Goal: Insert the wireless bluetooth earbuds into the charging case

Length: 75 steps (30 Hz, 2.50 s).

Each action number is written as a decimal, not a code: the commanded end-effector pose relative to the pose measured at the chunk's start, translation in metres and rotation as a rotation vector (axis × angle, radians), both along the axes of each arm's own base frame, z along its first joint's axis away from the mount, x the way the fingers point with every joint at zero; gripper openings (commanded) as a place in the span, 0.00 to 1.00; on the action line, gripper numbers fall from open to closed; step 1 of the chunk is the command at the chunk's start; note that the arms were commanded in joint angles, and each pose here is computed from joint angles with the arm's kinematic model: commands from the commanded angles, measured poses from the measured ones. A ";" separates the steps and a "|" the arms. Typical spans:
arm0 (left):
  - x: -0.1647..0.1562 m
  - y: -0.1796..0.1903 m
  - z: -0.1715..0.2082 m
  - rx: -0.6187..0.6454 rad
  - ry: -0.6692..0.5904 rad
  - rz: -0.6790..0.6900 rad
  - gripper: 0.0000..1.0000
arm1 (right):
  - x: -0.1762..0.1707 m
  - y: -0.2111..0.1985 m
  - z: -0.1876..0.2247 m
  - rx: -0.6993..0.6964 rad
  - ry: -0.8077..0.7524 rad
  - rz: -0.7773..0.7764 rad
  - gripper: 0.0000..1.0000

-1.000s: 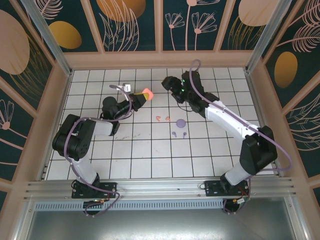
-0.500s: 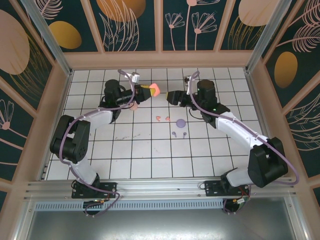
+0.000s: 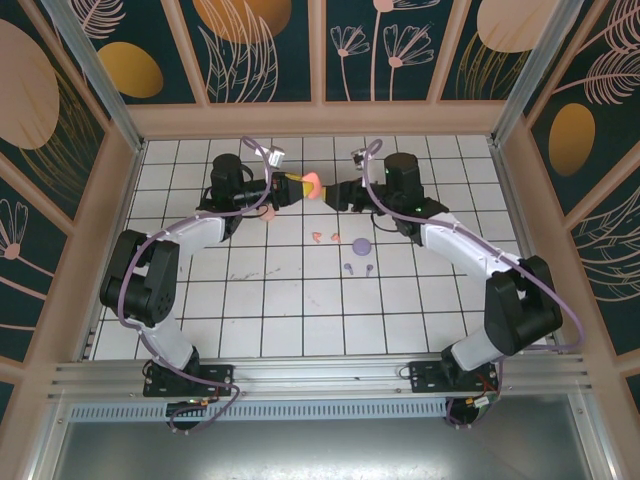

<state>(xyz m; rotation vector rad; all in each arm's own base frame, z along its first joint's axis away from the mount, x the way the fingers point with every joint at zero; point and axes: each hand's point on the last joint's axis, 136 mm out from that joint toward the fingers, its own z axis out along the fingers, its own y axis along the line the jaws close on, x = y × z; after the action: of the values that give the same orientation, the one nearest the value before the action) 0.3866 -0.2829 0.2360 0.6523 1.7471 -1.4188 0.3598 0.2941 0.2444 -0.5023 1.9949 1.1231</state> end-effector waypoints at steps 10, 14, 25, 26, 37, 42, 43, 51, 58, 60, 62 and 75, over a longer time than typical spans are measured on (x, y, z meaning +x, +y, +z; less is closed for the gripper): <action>-0.011 0.001 0.041 -0.025 -0.103 -0.032 0.00 | 0.014 0.022 0.001 0.011 -0.025 0.054 0.58; -0.015 0.002 0.044 -0.024 -0.107 -0.043 0.00 | 0.027 0.014 -0.014 -0.003 0.005 0.004 0.54; -0.028 0.000 0.037 -0.013 -0.095 -0.067 0.00 | 0.062 -0.017 -0.017 0.094 0.081 -0.114 0.49; -0.028 0.001 0.037 -0.012 -0.096 -0.064 0.00 | 0.061 -0.019 -0.016 0.093 0.081 -0.115 0.49; -0.031 -0.001 0.042 -0.025 -0.106 -0.092 0.00 | -0.002 -0.017 0.014 0.144 0.014 0.095 0.49; -0.035 -0.004 0.045 -0.032 -0.104 -0.115 0.00 | -0.007 -0.010 0.019 0.173 0.016 0.159 0.46; -0.035 -0.004 0.046 -0.033 -0.105 -0.117 0.00 | -0.007 -0.009 0.020 0.180 0.017 0.168 0.46; -0.037 -0.008 0.049 -0.037 -0.108 -0.126 0.00 | -0.008 0.003 0.021 0.194 0.025 0.207 0.44; -0.036 -0.009 0.051 -0.039 -0.114 -0.125 0.00 | -0.009 0.007 0.015 0.194 0.041 0.218 0.41; -0.036 -0.009 0.051 -0.038 -0.112 -0.126 0.00 | -0.008 0.008 0.015 0.196 0.042 0.214 0.40; -0.037 -0.009 0.052 -0.039 -0.113 -0.127 0.00 | -0.007 0.009 0.016 0.200 0.042 0.217 0.38; -0.037 -0.013 0.053 -0.040 -0.115 -0.132 0.00 | -0.009 0.016 0.018 0.218 0.050 0.257 0.29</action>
<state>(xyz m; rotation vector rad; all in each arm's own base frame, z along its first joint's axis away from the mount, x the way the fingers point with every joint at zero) 0.3525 -0.2916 0.2673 0.7785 1.6825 -1.4733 0.3528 0.3019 0.2447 -0.5637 1.9368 1.4793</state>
